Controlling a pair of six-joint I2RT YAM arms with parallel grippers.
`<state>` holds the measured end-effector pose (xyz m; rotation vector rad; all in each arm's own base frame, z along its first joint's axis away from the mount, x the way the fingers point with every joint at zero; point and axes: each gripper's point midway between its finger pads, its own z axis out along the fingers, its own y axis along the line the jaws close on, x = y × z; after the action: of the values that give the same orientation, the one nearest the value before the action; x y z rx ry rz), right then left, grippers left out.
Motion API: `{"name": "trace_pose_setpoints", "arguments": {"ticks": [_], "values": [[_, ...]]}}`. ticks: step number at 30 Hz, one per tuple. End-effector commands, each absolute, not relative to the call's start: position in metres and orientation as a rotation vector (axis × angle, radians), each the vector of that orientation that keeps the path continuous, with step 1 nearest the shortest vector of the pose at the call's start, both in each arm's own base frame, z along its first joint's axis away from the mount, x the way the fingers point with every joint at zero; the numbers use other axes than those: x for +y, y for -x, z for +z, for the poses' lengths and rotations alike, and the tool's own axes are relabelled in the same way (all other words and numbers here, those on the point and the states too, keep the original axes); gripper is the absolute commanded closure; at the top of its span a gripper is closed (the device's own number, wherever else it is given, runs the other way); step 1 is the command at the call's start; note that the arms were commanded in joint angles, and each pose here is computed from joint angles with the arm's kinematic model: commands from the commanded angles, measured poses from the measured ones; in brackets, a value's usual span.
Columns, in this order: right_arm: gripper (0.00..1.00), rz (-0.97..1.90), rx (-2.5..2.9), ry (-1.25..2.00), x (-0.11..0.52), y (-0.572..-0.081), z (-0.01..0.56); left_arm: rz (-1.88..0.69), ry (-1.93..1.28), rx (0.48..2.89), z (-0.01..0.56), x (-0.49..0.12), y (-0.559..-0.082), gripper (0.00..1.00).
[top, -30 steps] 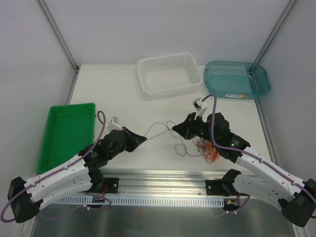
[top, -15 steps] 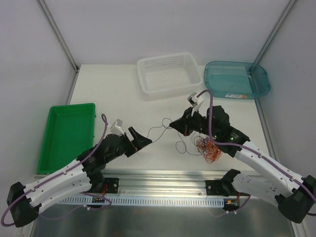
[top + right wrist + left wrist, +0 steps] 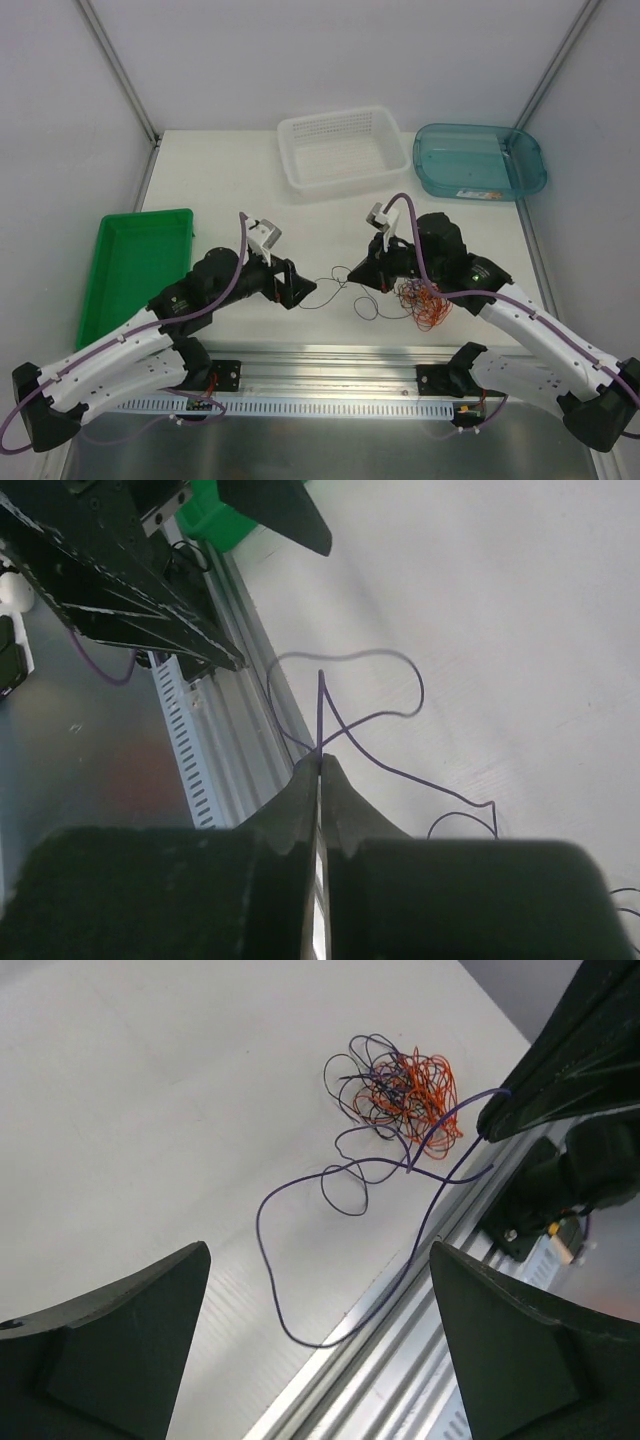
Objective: Untangle the cables
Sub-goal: Untie the cable.
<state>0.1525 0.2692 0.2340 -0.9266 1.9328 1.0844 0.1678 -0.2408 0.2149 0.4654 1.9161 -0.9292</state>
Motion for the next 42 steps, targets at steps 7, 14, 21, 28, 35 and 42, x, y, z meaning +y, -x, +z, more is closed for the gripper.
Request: {"name": "trace_pose_setpoints", "arguments": {"ticks": [7,14,21,28,35,42], "values": [[0.99,1.203,1.803,1.044,0.276,-0.132,0.265,-0.97,-0.96,1.681,0.23,-0.277,-0.154,0.08],[0.99,1.265,1.747,1.048,0.281,-0.127,0.279,-1.013,-1.022,1.666,0.209,-0.293,-0.155,0.12],[0.99,1.32,1.71,1.046,0.284,-0.121,0.289,-0.989,-1.023,1.585,0.203,-0.301,-0.165,0.11],[0.99,1.367,1.683,1.04,0.287,-0.118,0.296,-1.015,-1.006,1.532,0.196,-0.311,-0.17,0.15],[0.99,1.374,1.686,1.03,0.287,-0.118,0.295,-1.067,-0.976,1.523,0.197,-0.322,-0.173,0.38],[0.99,1.208,1.767,0.926,0.27,-0.136,0.281,-0.923,-0.689,1.757,0.164,-0.292,-0.202,1.0]]}}
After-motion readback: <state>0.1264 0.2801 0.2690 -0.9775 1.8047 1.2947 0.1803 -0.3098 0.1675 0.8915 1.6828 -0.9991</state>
